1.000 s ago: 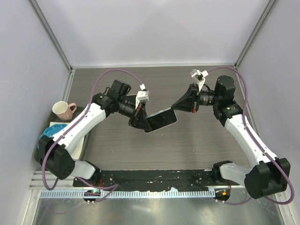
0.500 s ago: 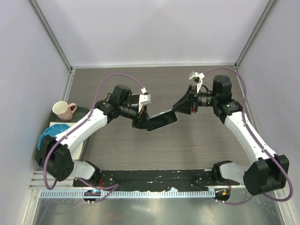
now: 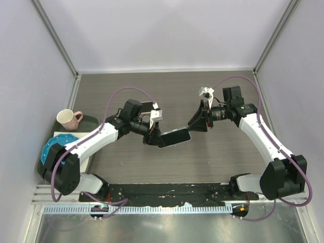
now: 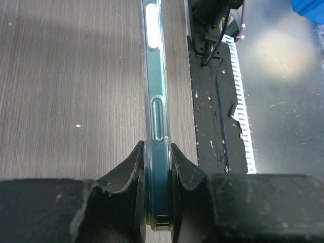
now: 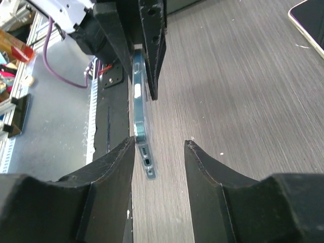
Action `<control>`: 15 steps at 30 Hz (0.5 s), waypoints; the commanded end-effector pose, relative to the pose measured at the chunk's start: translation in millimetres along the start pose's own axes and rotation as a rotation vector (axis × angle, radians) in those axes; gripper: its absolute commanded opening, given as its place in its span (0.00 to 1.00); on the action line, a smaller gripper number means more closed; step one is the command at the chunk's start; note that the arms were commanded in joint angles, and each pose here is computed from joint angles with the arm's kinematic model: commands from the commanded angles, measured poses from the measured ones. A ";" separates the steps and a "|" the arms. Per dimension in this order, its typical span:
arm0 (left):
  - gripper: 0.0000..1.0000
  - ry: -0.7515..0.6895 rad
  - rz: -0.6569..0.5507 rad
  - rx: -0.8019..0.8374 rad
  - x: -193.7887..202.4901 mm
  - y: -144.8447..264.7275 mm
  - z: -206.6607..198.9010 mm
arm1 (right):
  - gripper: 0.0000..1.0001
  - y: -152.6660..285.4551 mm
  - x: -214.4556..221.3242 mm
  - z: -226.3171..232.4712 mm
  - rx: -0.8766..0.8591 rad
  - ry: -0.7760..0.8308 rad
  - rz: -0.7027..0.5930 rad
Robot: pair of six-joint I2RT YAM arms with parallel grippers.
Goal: Take the phone out of the phone case
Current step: Remove the phone case from the phone.
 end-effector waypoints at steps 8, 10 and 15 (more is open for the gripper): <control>0.00 -0.190 -0.196 0.189 -39.8 1.9 -10.7 | 0.35 2.4 2.8 19.6 -0.046 0.193 0.054; 0.00 -0.186 -0.204 0.204 -41.0 2.1 -11.7 | 0.14 -0.4 3.0 23.0 -0.064 0.204 0.059; 0.00 -0.174 -0.223 0.247 -44.7 3.4 -15.4 | 0.01 1.1 -1.9 35.8 -0.116 0.223 0.041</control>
Point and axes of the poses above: each gripper's point midway between its finger pads, its own y axis back along the fingers, its own z axis along the line the jaws close on, x = y × z, the point moved 10 cm from there along y, back along the fingers, and after that the axes turned 14 degrees about -y, right-handed, at the moved point
